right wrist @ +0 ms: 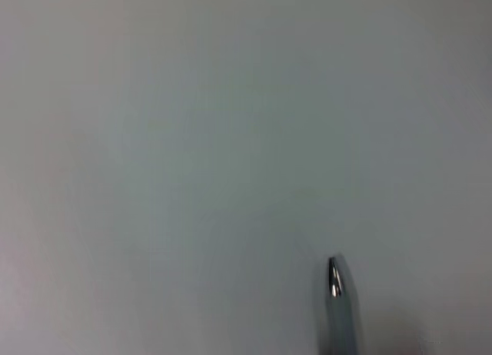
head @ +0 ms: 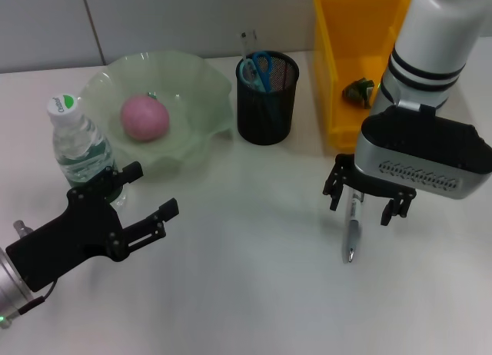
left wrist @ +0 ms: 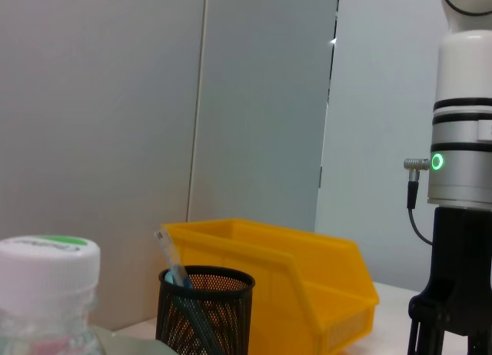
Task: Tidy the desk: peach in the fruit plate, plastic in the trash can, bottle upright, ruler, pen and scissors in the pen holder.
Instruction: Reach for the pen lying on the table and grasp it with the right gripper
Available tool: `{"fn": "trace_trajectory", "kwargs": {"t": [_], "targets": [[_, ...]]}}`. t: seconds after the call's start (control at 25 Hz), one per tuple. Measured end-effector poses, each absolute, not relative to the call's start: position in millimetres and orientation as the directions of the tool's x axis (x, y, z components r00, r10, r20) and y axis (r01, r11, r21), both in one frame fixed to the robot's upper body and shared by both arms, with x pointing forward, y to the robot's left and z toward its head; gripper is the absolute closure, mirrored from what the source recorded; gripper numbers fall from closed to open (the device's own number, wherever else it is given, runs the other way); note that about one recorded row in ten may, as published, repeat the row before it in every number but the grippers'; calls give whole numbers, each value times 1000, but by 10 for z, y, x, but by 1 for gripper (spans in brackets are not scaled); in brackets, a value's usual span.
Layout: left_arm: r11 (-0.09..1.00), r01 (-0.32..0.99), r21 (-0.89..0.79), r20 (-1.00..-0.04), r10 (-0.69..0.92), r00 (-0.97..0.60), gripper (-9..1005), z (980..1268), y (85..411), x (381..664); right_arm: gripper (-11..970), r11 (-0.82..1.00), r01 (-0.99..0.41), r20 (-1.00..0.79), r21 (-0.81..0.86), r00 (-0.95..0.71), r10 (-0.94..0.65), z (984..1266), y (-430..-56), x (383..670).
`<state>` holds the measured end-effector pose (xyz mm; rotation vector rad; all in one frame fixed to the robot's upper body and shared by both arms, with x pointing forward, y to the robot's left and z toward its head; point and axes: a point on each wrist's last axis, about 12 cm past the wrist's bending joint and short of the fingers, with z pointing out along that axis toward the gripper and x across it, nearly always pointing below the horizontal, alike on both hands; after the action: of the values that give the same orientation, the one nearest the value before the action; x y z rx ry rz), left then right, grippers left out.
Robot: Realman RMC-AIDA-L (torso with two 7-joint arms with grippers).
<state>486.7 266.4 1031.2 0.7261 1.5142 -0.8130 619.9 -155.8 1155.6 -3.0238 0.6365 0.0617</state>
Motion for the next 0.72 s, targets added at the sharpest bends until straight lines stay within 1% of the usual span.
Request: {"fn": "trace_trajectory", "kwargs": {"t": [0.48, 0.72], "targets": [[559, 824, -90, -993, 8, -114, 154, 10266, 2667, 4825, 213, -915, -402, -63, -36, 915, -399, 11510, -1534, 6163], [551, 830, -89, -992, 28, -125, 154, 10226, 2697, 4752, 213, -908, -419, -46, -24, 908, -417, 11481, -1539, 6156]]}}
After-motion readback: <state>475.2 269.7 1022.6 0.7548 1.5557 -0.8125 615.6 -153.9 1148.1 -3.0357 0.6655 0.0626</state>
